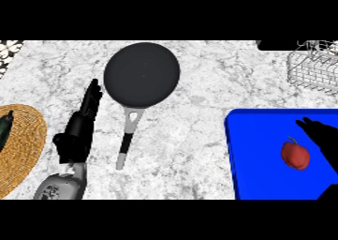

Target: Pick the bell pepper from the tray and place it in the tiered basket

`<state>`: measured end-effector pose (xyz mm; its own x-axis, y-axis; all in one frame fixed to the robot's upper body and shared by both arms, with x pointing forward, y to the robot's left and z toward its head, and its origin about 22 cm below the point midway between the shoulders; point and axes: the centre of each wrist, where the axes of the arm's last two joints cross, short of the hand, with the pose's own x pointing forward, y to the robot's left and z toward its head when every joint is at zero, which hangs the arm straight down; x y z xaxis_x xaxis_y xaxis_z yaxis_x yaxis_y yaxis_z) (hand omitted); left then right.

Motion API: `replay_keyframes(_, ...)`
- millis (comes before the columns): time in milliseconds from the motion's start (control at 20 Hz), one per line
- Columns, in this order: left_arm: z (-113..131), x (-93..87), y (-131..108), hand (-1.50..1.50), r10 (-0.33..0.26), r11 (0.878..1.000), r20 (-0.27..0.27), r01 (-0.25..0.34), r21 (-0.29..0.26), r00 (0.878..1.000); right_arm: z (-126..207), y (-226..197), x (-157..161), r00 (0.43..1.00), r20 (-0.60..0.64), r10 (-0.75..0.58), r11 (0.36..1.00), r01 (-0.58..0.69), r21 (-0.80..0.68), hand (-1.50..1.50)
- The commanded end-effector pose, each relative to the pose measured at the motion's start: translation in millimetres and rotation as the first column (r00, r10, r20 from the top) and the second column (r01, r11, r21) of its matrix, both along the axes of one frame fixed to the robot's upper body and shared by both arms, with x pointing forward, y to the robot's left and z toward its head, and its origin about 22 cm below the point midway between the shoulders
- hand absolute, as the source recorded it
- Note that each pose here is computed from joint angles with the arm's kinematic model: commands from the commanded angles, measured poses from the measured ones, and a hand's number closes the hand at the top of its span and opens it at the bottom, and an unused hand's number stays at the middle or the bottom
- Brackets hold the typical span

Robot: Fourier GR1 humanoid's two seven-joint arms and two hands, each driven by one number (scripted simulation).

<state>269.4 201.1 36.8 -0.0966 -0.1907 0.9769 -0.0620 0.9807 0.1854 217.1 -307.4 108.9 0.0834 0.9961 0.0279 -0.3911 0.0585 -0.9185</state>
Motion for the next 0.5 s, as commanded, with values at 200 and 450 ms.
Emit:
replay_keyframes(200,-26.6,3.8,-10.2,0.00,0.014,1.000,-0.009,-0.014,-0.001,1.000,-10.1,7.1,3.2,1.000,-0.016,-0.016,1.000,0.016,-0.009,-1.50)
replay_keyframes(450,-13.0,7.8,-9.2,0.00,0.010,1.000,-0.010,-0.010,0.004,1.000,-27.4,-2.3,21.2,1.000,-0.023,-0.011,1.000,0.011,0.004,-1.50)
